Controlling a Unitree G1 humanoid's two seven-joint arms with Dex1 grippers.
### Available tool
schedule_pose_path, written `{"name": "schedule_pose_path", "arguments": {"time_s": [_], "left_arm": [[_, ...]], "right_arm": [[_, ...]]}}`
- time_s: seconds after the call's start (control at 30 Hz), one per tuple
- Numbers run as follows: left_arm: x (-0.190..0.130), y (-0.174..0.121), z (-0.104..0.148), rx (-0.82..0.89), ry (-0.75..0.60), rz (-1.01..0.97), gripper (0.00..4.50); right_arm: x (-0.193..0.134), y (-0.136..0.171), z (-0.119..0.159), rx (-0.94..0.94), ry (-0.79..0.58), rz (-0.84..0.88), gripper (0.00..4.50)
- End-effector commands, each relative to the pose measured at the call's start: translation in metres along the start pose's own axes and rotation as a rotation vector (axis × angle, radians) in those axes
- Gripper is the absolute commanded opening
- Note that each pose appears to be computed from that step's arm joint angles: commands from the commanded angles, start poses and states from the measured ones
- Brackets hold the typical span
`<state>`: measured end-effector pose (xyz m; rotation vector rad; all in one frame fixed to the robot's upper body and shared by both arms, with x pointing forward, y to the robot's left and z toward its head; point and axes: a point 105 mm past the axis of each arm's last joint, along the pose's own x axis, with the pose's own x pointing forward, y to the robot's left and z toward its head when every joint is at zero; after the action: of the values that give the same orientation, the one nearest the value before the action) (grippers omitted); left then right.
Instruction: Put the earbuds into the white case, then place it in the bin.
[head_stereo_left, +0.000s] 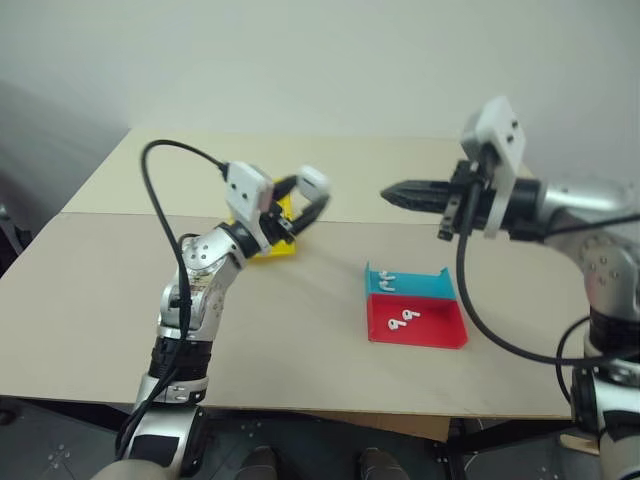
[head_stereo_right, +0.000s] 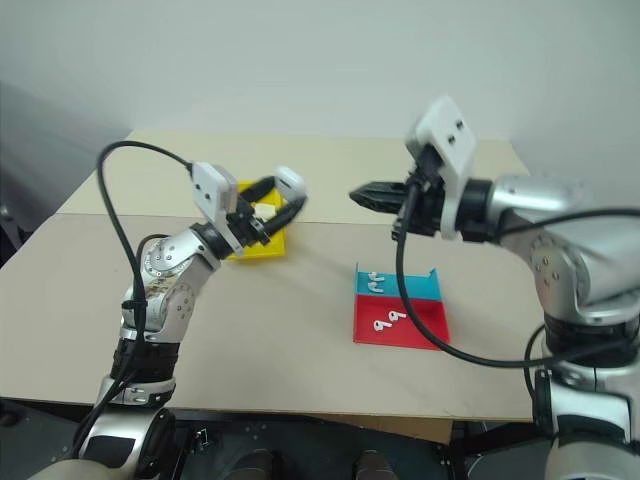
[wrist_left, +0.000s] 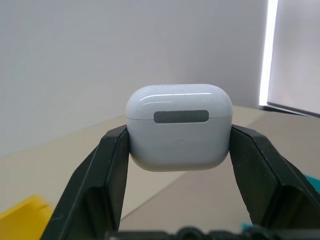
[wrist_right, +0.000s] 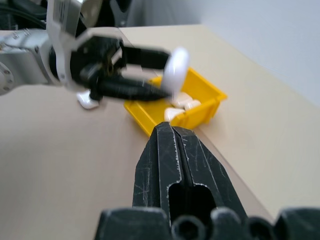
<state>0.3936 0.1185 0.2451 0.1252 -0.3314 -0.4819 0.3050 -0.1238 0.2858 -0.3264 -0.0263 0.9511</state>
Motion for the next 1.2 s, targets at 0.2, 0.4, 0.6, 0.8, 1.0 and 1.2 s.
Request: {"name": "schedule_pose_path", "arguments": {"time_s": [0.2, 0.4, 0.6, 0.8, 1.0, 1.2], "left_arm": [[0.016, 0.049, -0.040, 0.058, 0.186, 0.344, 2.76], [0.032, 0.046, -0.062, 0.049, 0.267, 0.300, 4.01], [0.030, 0.053, -0.047, 0.016, 0.170, 0.270, 4.47], [-0.002, 0.057, -0.018, -0.052, 0.069, 0.104, 4.47], [-0.072, 0.022, 0.002, 0.038, 0.120, -0.294, 4.47], [-0.128, 0.001, 0.027, 0.008, 0.198, -0.495, 4.47]], "right_arm": [[-0.003, 0.009, -0.003, -0.035, -0.008, -0.085, 0.01], [-0.004, 0.013, -0.002, -0.035, -0.013, -0.080, 0.00], [-0.006, 0.014, -0.003, -0.039, -0.021, -0.092, 0.00], [-0.007, 0.023, -0.009, -0.074, -0.129, -0.134, 0.00], [-0.021, 0.045, -0.047, -0.010, -0.064, 0.003, 0.00], [-0.040, 0.049, -0.062, -0.021, -0.008, 0.026, 0.00]]}}
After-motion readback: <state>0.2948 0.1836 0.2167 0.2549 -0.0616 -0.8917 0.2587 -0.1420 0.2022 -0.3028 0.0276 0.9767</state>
